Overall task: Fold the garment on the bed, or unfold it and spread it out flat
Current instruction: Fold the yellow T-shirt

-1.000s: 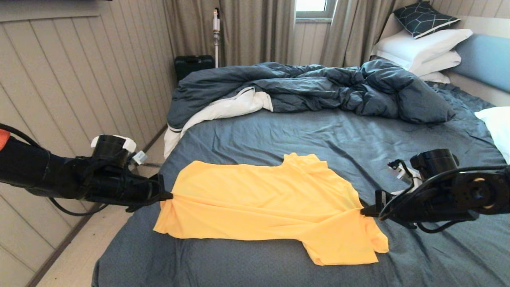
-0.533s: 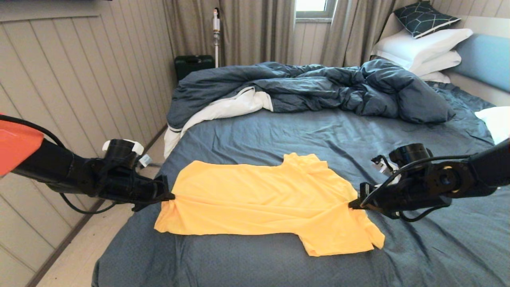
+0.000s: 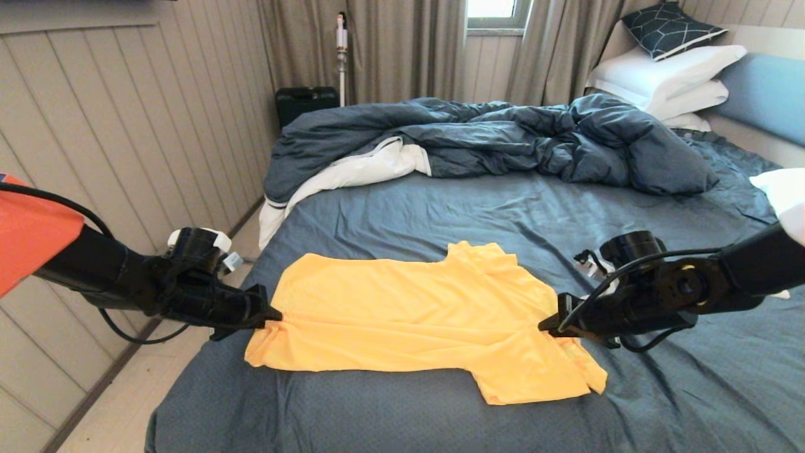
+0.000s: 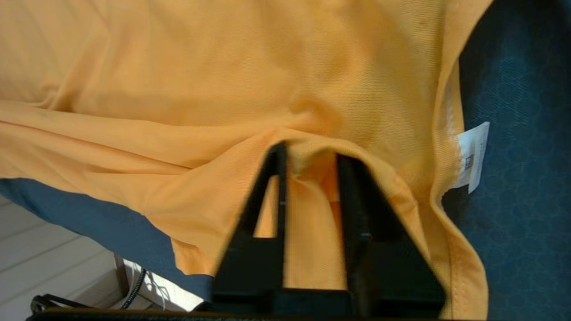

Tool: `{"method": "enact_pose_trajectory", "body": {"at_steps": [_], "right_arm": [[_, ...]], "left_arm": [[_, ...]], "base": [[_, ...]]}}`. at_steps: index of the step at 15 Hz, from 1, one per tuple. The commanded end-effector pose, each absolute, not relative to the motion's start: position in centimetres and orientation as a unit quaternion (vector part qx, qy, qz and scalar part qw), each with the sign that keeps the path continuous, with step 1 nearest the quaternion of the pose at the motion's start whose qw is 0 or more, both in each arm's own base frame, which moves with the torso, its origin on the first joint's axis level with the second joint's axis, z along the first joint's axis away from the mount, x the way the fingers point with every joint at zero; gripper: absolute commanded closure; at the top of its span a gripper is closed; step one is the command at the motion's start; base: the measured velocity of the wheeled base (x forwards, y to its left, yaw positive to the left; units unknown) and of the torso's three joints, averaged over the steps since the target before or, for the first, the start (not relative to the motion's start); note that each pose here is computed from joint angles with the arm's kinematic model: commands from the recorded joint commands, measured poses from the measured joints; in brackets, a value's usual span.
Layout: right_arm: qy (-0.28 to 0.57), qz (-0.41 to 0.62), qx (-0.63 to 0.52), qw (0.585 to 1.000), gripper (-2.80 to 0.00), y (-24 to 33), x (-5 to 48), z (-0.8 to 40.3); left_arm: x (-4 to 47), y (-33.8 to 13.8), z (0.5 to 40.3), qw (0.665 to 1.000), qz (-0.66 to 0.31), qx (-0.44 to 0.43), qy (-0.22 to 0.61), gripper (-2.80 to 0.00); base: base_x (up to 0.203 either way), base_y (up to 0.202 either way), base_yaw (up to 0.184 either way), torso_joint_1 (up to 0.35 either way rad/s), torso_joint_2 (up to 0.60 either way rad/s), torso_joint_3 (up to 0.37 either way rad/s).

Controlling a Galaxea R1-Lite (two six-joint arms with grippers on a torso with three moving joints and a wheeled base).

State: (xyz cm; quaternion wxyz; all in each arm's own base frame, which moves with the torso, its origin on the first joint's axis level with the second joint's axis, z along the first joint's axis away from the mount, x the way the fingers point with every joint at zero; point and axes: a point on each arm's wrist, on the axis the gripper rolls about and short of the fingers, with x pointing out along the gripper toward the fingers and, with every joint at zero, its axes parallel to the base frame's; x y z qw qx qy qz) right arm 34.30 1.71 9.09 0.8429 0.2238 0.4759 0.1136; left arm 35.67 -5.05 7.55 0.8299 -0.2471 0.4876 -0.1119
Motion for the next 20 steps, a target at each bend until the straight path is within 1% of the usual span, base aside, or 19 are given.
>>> {"method": "enact_pose_trajectory", "body": {"at_steps": [1, 7, 10, 14, 16, 17, 20], "right_arm": [[0.474, 0.113, 0.225, 0.843, -2.8, 1.6, 34.0, 9.3], [0.451, 0.105, 0.227, 0.857, -2.8, 0.4, 31.5, 11.5], [0.448, 0.099, 0.221, 0.861, -2.8, -0.5, 29.9, 11.8], [0.432, 0.101, 0.212, 0.871, -2.8, -0.6, 26.0, 13.3], [0.423, 0.106, 0.207, 0.876, -2.8, -0.4, 23.8, 14.0], [0.428, 0.107, 0.206, 0.874, -2.8, -0.3, 22.9, 14.0], [0.451, 0.116, 0.207, 0.86, -2.8, 0.3, 22.2, 13.2]], "left_arm": [[34.8, -5.0, 8.5, 0.834, -0.116, -0.246, 0.48, -2.8], [31.8, -3.4, 9.6, 0.84, -0.104, -0.254, 0.469, -2.8], [30.1, -3.1, 10.7, 0.845, -0.104, -0.255, 0.459, -2.8], [27.1, -2.9, 11.5, 0.849, -0.114, -0.242, 0.456, -2.8], [26.5, -3.5, 10.7, 0.84, -0.125, -0.233, 0.474, -2.8], [26.5, -3.8, 10.1, 0.834, -0.127, -0.23, 0.485, 0.0], [26.9, -4.6, 8.5, 0.818, -0.13, -0.228, 0.512, 0.0]], "base": [[0.0, 0.0, 0.0, 0.0, 0.0, 0.0], [0.0, 0.0, 0.0, 0.0, 0.0, 0.0], [0.0, 0.0, 0.0, 0.0, 0.0, 0.0], [0.0, 0.0, 0.0, 0.0, 0.0, 0.0], [0.0, 0.0, 0.0, 0.0, 0.0, 0.0], [0.0, 0.0, 0.0, 0.0, 0.0, 0.0], [0.0, 0.0, 0.0, 0.0, 0.0, 0.0]]}}
